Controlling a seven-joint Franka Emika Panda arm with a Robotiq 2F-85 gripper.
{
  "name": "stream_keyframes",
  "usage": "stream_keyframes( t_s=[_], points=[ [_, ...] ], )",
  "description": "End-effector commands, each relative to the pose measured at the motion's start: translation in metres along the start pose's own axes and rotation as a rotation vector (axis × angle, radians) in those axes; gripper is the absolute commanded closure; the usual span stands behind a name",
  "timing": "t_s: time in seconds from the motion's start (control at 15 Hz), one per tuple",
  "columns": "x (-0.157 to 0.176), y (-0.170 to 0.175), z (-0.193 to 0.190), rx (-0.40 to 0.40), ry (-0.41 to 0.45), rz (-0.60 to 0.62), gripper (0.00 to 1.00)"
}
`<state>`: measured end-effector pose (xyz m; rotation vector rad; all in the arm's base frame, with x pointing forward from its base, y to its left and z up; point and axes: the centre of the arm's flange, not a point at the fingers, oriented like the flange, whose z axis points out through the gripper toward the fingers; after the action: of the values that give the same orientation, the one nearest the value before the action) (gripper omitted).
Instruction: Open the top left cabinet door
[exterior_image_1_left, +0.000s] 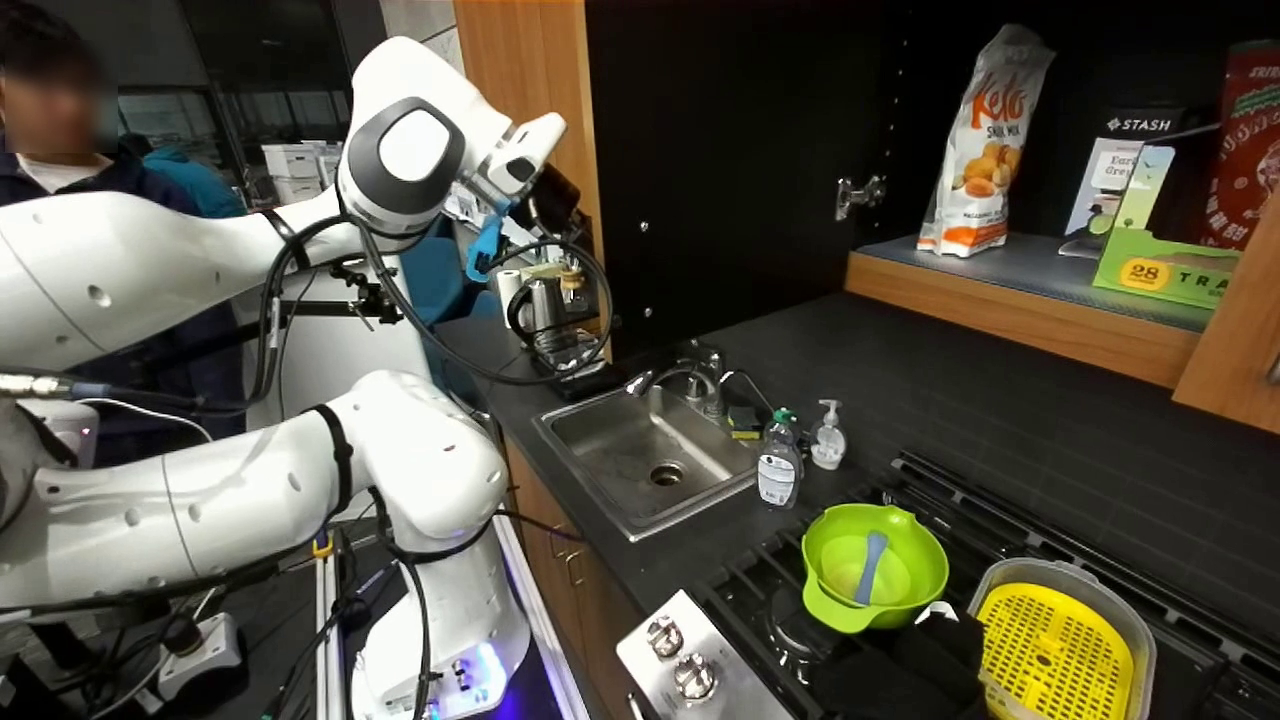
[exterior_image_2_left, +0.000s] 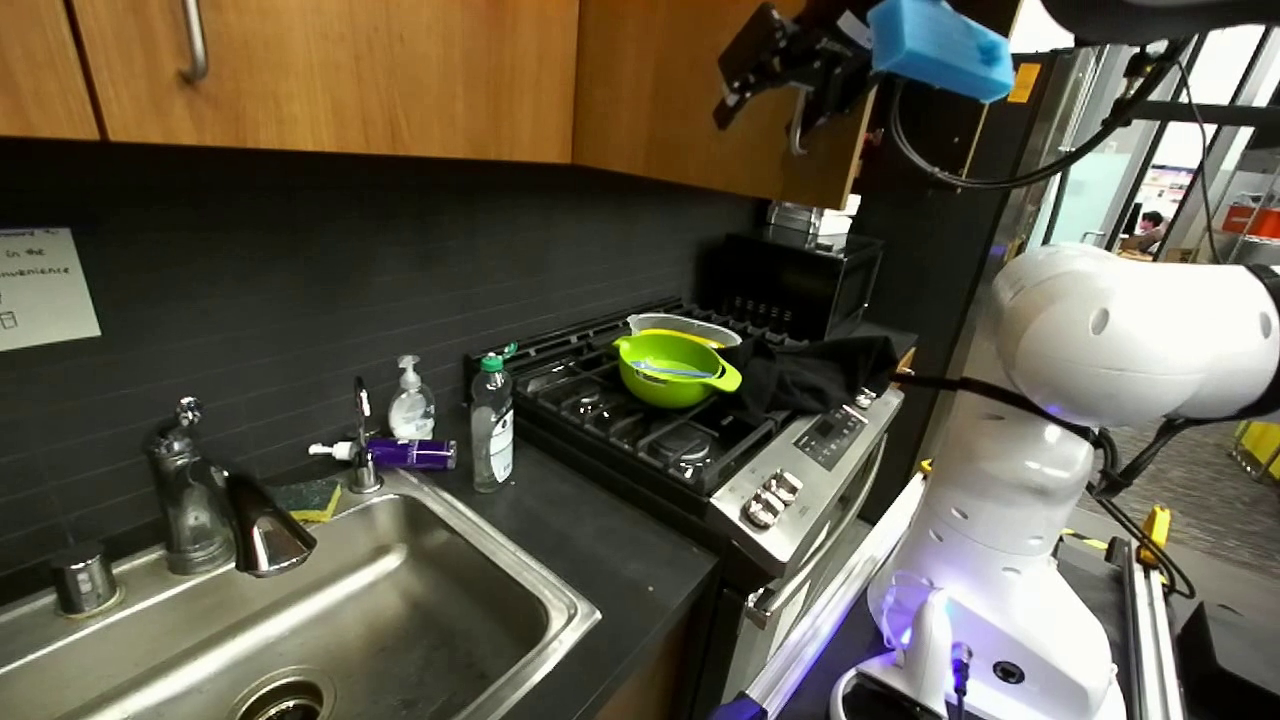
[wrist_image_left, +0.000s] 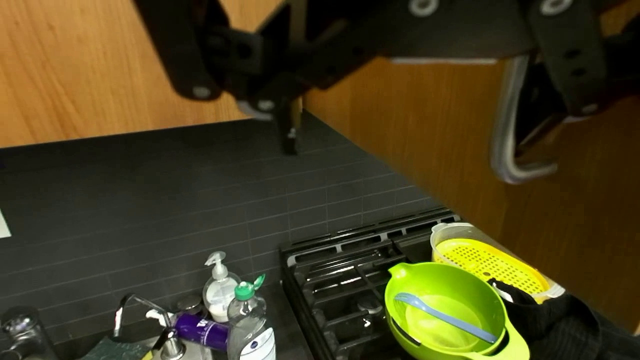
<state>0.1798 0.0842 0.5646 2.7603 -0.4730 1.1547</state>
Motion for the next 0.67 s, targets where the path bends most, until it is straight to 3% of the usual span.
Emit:
stream_keyframes(
  t_s=[0.0,0.07,0.13,0.6],
  points=[
    [-0.072,0.009,-0.029,0.115,0.09,0.058,0.0],
    [-0.077,0.007,-0.029,0.119,0.099,0.058,0.0],
    [-0.012,-0.015,-0.006,-0.005,0.046,0.003,0.0],
    [-0.013,-0.026,-0.009,-0.019,0.042,-0.037,0.0]
  ],
)
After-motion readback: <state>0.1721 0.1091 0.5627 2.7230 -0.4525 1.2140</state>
